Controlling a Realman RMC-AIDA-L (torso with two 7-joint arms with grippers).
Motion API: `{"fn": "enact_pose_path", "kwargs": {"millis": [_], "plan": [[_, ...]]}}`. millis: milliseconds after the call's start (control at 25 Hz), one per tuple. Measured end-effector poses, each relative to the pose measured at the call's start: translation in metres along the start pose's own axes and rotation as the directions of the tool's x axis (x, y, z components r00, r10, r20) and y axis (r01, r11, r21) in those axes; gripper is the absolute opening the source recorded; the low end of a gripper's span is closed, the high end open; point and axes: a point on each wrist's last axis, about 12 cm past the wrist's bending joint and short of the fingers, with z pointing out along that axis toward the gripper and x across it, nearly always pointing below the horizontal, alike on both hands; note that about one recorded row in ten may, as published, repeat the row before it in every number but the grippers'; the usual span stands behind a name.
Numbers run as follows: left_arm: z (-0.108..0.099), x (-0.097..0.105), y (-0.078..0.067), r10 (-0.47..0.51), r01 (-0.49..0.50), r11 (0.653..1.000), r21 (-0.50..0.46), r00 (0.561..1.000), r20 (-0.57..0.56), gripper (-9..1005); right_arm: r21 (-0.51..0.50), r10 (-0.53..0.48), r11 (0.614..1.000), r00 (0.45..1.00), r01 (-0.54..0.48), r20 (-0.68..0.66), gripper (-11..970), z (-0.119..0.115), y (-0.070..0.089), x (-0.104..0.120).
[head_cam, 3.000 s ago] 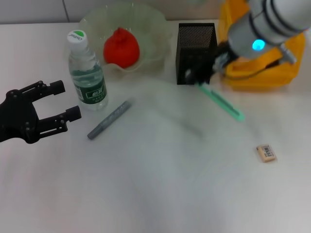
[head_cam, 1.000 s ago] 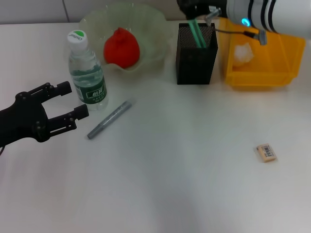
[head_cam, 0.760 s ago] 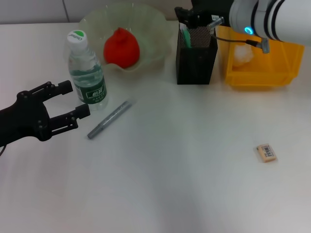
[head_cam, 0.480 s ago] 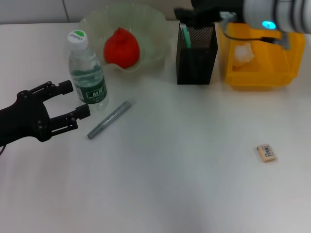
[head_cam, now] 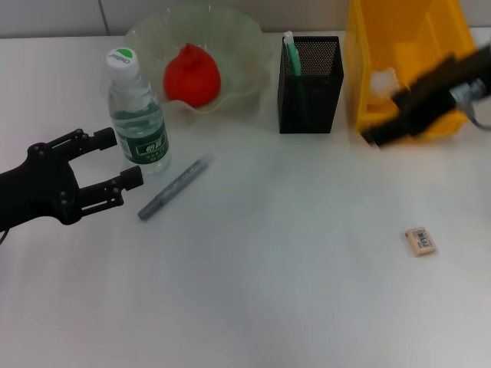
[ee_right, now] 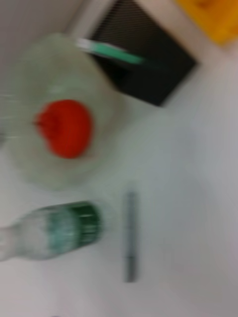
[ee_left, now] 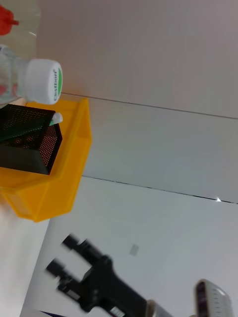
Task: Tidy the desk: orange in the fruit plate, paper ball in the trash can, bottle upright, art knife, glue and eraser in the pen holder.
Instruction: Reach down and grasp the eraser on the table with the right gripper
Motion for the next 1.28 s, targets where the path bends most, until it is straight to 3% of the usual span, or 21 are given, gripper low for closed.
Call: {"fn": "enact_pose_path", "kwargs": {"millis": [120, 440, 880, 1280], "plan": [[0.001, -0.002, 0.001, 0.006, -0.006, 1.0, 0.004, 1.0, 0.0, 799, -0.032, 0.015, 0.999, 0.986, -0.02, -0.167, 676, 0.013, 0.007, 0.009], [0.01, -0.001, 0.001, 0.009, -0.008, 0.999, 0.033, 0.999, -0.032, 799, -0.003, 0.052, 0.998, 0.931, -0.057, -0.361, 710, 0.044, 0.012, 0.022], [0.011, 0.001, -0.002, 0.037, -0.036, 0.998, 0.048, 0.999, -0.03, 799, 0.014, 0.119, 0.992, 0.882, -0.126, -0.456, 711, 0.069, 0.009, 0.04], [0.011, 0.003, -0.006, 0.069, -0.066, 0.995, 0.081, 0.997, -0.04, 799, 0.05, 0.145, 0.989, 0.873, -0.138, -0.466, 699, 0.08, 0.006, 0.047]]}}
